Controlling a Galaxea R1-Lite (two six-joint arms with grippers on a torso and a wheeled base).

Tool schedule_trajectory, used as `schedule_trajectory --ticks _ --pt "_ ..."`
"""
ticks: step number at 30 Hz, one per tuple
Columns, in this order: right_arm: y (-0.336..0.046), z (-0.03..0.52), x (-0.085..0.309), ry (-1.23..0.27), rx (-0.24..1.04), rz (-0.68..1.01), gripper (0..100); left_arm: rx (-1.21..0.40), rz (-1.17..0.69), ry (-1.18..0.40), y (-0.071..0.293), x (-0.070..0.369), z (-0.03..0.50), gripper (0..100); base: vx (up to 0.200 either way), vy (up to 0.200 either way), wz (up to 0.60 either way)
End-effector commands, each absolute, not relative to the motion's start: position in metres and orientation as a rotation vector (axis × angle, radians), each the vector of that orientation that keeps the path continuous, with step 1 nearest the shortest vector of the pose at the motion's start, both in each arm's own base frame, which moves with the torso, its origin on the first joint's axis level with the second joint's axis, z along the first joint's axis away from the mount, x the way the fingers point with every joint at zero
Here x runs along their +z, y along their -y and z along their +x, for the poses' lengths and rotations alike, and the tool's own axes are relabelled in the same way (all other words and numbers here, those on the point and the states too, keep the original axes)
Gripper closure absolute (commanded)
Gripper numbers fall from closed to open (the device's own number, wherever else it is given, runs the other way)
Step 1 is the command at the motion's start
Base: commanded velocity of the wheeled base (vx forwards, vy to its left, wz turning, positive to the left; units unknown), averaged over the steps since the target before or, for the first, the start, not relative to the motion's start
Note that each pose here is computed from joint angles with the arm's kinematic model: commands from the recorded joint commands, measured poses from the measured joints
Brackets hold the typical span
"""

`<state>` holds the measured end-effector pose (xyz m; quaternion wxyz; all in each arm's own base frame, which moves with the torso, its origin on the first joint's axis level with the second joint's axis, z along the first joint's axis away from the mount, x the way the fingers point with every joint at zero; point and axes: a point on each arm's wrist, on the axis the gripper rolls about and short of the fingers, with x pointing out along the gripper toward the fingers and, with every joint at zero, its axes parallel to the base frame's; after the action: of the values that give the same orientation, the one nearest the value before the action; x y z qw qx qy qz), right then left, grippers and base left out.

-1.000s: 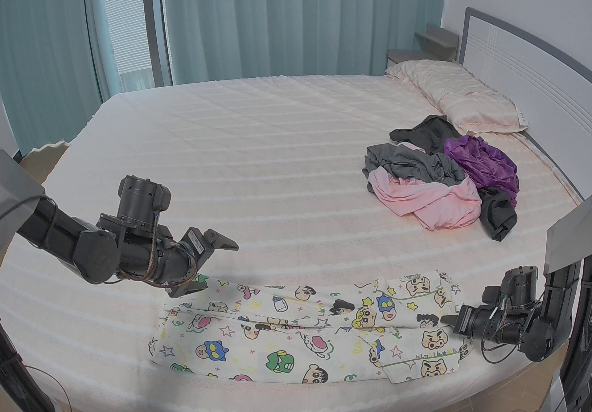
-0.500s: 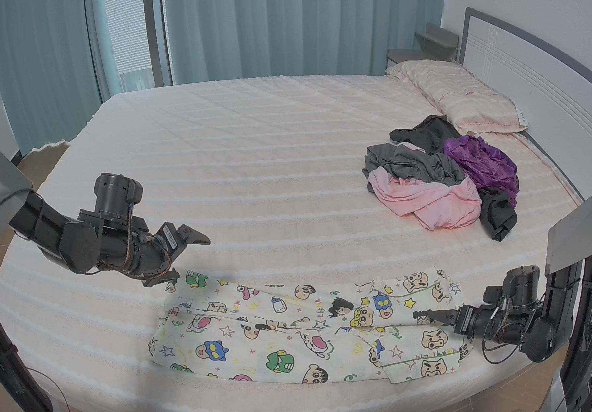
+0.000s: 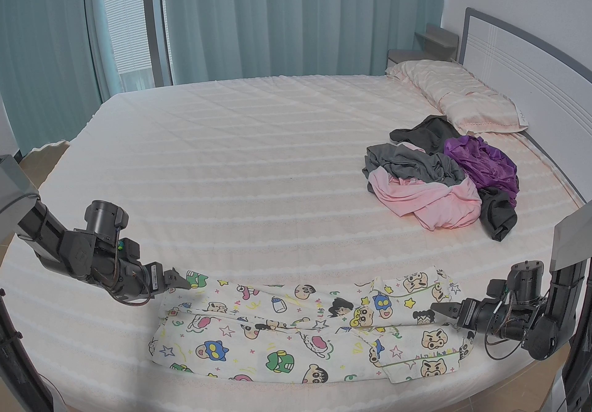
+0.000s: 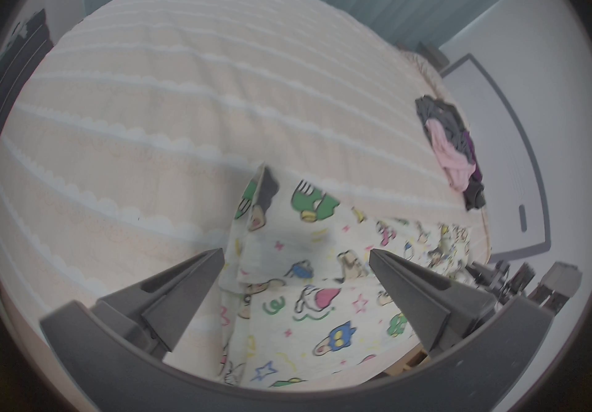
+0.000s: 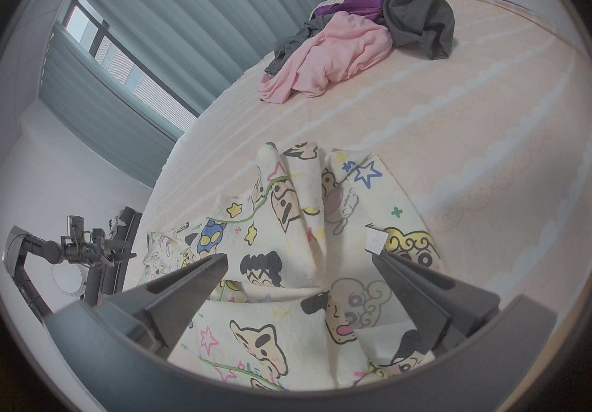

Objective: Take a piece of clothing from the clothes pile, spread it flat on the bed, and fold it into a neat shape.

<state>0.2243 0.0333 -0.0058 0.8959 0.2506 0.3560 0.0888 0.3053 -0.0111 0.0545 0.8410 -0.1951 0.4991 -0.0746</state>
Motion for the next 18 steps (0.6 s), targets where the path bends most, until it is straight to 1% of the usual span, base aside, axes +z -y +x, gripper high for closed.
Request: schedule_trajectory --ticks 1,5,14,18 --pt "-0.034 0.225 -0.004 -0.729 0.188 0.52 0 -0.144 -0.407 -1.137 0.005 0.029 0.307 0 0.0 0.0 0.0" --pt "-0.034 0.225 -0.005 -0.733 0.187 0.52 0 -0.16 -0.378 -1.154 0.005 0.018 0.315 0 0.0 0.0 0.0" --pt "-0.035 0.225 -0.005 -0.735 0.193 0.519 0 -0.166 -0.381 -1.151 0.005 0.012 0.325 0 0.0 0.0 0.0" --pt "-0.035 0.225 -0.005 -0.735 0.194 0.518 0 -0.202 -0.404 -1.154 0.006 0.011 0.327 0 0.0 0.0 0.0"
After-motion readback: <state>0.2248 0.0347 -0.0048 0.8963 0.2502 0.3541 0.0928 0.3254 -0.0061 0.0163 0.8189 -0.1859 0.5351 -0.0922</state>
